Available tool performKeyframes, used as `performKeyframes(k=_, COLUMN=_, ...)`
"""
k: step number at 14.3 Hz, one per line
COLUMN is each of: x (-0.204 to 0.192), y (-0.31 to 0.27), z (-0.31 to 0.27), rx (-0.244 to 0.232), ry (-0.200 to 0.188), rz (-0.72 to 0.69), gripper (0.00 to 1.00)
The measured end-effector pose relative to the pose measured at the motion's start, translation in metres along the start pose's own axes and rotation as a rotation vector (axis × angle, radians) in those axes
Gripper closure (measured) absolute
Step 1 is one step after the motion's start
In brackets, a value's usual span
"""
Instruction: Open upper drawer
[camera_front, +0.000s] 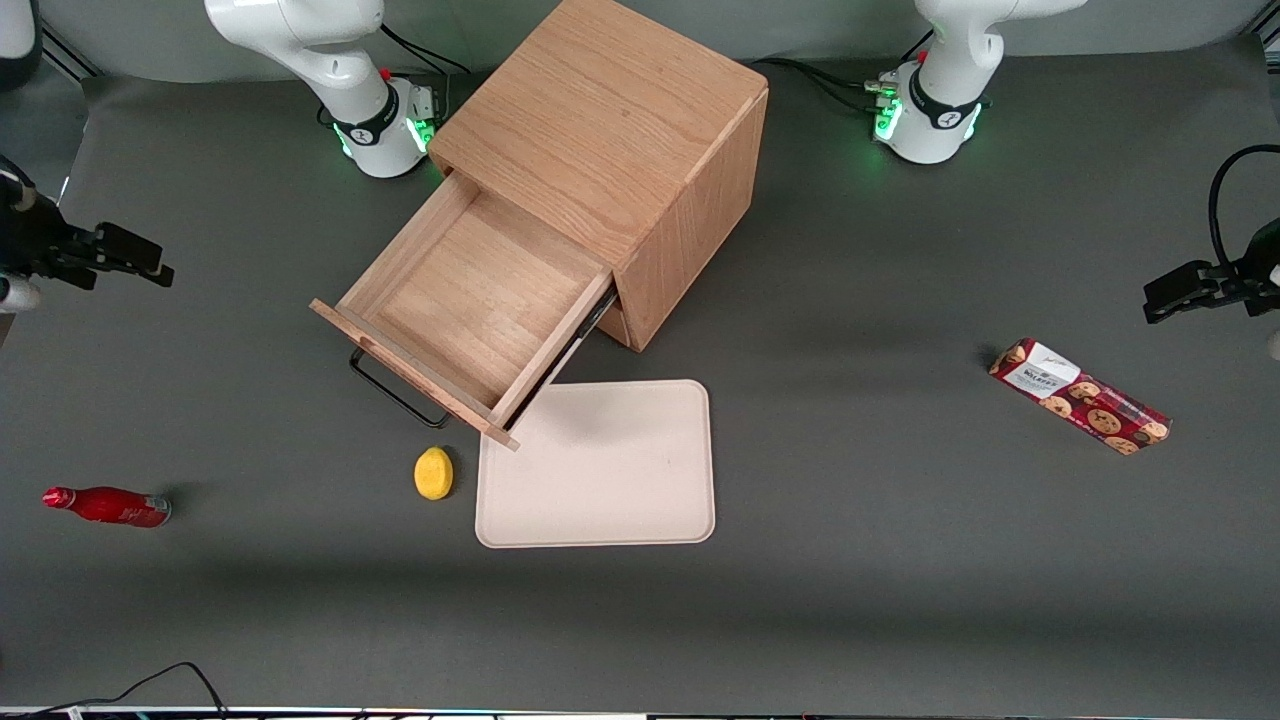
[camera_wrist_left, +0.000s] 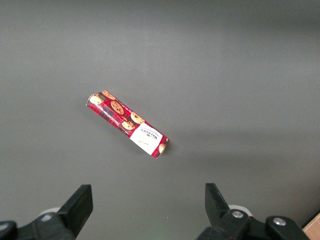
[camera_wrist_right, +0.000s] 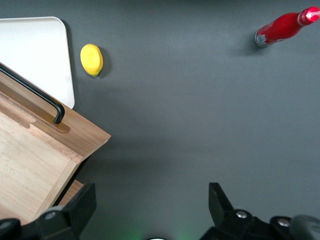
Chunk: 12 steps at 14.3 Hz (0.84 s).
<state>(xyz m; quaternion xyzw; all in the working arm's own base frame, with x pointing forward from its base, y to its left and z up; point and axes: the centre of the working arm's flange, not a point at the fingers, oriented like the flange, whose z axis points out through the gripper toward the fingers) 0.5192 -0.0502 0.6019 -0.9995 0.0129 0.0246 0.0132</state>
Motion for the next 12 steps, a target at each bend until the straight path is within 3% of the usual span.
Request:
performKeyframes(k=4, x=0.002, y=0.012, z=-0.004, rx=-0.017, ry=0.017, rz=0.021, gripper=0.00)
performKeyframes(k=7, x=0.017, y=0.019, z=0.000, rx=-0.037, ry=0.051, rz=0.032, gripper=0.00)
performKeyframes(k=12, x=0.033, y=0.019, z=0.003, rx=-0.045, ry=0.056, rz=0.032, gripper=0.00)
